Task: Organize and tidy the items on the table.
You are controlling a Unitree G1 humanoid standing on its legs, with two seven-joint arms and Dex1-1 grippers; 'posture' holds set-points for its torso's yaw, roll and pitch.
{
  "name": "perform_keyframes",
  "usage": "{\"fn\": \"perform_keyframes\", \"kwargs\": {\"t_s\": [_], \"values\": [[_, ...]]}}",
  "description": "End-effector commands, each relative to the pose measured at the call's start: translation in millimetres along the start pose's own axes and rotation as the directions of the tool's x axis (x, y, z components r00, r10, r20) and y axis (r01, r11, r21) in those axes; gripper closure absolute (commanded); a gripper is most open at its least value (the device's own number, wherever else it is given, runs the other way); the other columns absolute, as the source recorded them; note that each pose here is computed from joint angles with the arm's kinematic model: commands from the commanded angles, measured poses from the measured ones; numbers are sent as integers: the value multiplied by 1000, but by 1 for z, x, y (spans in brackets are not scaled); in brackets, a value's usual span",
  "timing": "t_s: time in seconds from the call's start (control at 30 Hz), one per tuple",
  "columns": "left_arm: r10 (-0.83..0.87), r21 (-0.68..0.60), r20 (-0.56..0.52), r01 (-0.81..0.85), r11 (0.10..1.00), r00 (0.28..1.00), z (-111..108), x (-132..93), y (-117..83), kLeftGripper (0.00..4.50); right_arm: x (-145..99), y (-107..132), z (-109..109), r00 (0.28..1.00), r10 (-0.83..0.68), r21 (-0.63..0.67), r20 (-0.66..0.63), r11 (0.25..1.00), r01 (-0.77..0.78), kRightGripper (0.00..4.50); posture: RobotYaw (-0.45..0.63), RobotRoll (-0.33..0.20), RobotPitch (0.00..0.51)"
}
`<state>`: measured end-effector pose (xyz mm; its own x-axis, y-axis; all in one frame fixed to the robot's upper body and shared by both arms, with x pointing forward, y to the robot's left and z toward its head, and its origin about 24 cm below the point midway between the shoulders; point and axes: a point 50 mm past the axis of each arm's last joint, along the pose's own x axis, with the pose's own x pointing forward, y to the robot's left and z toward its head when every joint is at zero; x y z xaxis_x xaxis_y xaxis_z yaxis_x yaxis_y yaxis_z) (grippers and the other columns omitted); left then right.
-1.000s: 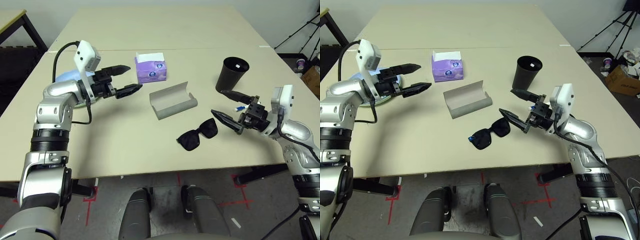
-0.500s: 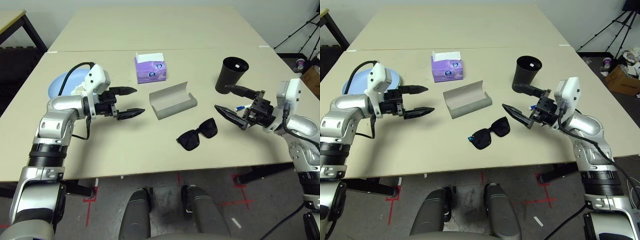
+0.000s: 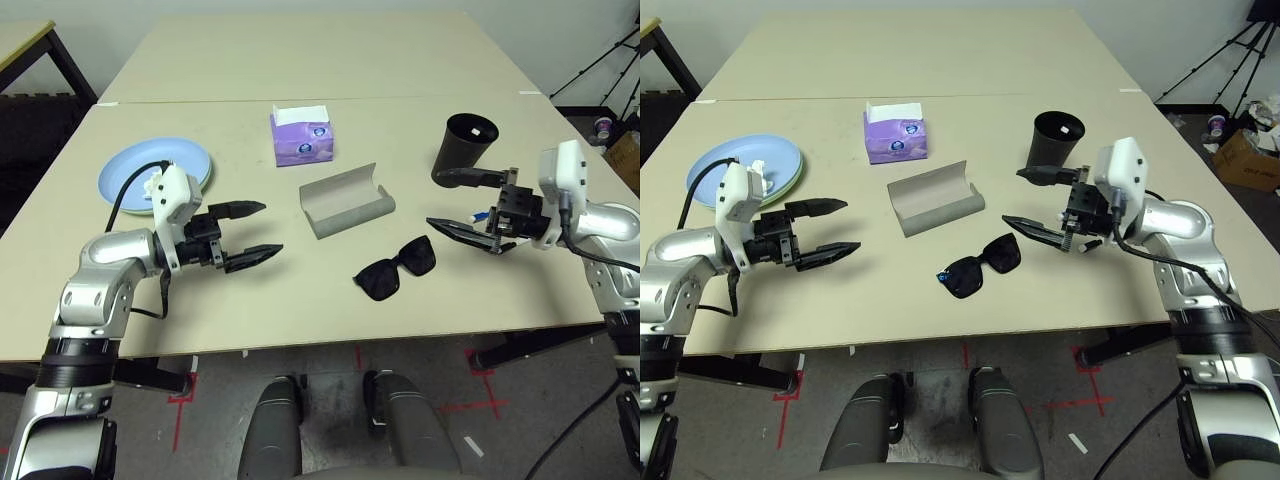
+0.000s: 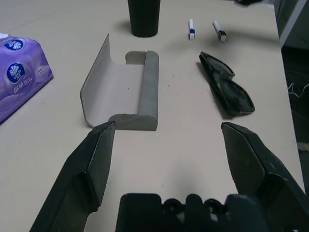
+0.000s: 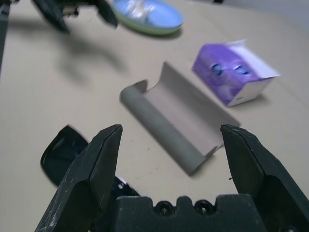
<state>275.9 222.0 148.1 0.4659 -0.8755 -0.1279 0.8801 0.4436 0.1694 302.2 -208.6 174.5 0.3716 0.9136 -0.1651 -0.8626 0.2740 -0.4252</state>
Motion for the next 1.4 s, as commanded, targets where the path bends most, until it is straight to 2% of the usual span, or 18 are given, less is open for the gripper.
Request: {"fn": "perform_keyframes", "kwargs": {"t_s": [0.03,0.23,0.4,0.8,1.0,1.4], "values": [[6,7,66,-6,1000,998,3,5,-7,44,4,4,2,995,63,17,-74,998,-62,0,-40,0,148],[-8,10,94,7,1000,996,-1,8,-14,44,10,13,10,976,88,22,-199,996,-86,0,-31,0,155],[-25,16,73,24,1000,997,-8,7,-20,44,14,21,19,928,107,-79,-357,986,-144,0,-30,0,161],[-56,55,7,56,997,998,-21,-1,-29,44,33,29,31,867,176,-161,-466,947,-278,0,-18,0,172],[-71,48,-9,71,996,997,-23,-1,-31,44,48,22,37,844,193,-253,-500,900,-355,0,-14,0,175],[-94,57,-55,97,994,994,-28,-5,-33,44,76,23,39,760,284,-312,-584,787,-533,0,-11,0,179]]}}
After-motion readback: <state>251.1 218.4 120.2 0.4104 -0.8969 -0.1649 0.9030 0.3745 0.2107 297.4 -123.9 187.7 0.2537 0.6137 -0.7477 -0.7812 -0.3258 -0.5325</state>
